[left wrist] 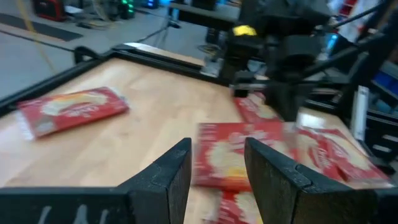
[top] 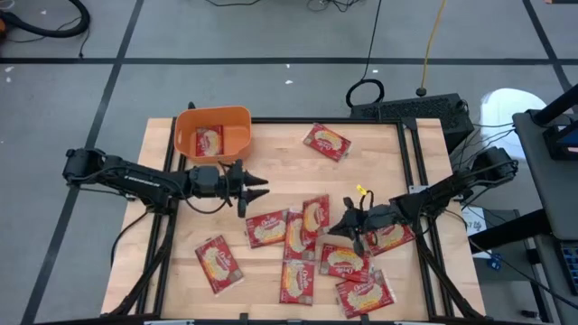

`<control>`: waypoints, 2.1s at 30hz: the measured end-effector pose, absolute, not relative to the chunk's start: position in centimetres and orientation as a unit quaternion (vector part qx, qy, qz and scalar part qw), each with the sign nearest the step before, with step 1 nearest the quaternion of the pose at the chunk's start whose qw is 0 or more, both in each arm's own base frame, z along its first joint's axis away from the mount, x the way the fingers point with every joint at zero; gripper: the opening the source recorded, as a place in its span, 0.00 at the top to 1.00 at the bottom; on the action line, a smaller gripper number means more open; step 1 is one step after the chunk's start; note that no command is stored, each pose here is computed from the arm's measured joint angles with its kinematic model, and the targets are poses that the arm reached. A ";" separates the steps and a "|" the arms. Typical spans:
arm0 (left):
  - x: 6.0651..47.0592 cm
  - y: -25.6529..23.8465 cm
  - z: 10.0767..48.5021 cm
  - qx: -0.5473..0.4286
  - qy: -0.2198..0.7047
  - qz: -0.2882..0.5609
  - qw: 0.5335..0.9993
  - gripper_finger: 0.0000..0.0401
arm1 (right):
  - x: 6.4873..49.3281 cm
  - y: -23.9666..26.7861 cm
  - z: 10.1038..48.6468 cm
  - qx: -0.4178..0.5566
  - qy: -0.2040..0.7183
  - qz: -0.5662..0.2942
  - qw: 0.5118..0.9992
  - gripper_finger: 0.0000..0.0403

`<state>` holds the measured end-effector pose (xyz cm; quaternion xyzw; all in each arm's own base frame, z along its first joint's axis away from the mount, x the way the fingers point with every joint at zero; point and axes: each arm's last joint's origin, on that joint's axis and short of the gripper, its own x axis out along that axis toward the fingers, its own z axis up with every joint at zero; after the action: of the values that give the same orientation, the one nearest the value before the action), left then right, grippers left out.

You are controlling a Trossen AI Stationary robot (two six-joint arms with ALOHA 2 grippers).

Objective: Sort popcorn bags into baskets
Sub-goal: Put the red popcorn bag into the orange bin

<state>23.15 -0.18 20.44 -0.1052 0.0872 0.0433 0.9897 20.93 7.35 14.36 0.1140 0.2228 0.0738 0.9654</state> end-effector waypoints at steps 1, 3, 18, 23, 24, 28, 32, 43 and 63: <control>23.2 -0.3 20.3 -0.105 0.089 0.040 0.990 0.61 | 20.8 7.3 14.2 0.126 0.234 0.068 0.962 1.00; 23.4 -0.6 20.0 -0.104 0.097 0.035 0.989 0.60 | 20.7 7.2 13.9 0.151 0.250 0.057 0.955 1.00; 23.6 -0.5 18.3 -0.083 0.157 0.082 0.981 0.55 | 19.1 5.9 11.5 0.312 0.393 -0.071 0.862 0.80; 23.6 -0.6 18.2 -0.074 0.159 0.081 0.981 0.55 | 18.8 5.6 12.3 0.396 0.403 -0.058 0.823 0.66; 23.6 -0.5 18.1 -0.073 0.162 0.082 0.981 0.55 | 18.9 5.2 12.4 0.402 0.395 -0.071 0.823 0.64; 23.6 -0.5 18.2 -0.065 0.159 0.087 0.981 0.55 | 19.1 3.4 12.6 0.421 0.360 -0.138 0.821 0.61; 23.6 -0.4 18.2 -0.060 0.155 0.089 0.982 0.55 | 19.5 2.2 12.0 0.437 0.356 -0.173 0.808 0.62; 23.6 0.2 18.3 -0.061 0.150 0.100 0.982 0.55 | 21.5 1.2 9.4 0.449 0.340 -0.181 0.806 0.62; 23.7 0.5 18.6 -0.063 0.132 0.130 0.981 0.55 | 23.6 0.4 11.9 0.320 0.194 -0.098 0.922 1.00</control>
<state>23.69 0.53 18.63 -0.0629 0.1316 0.1304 0.9807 23.55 0.36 11.90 0.3201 0.1938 -0.0983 0.9221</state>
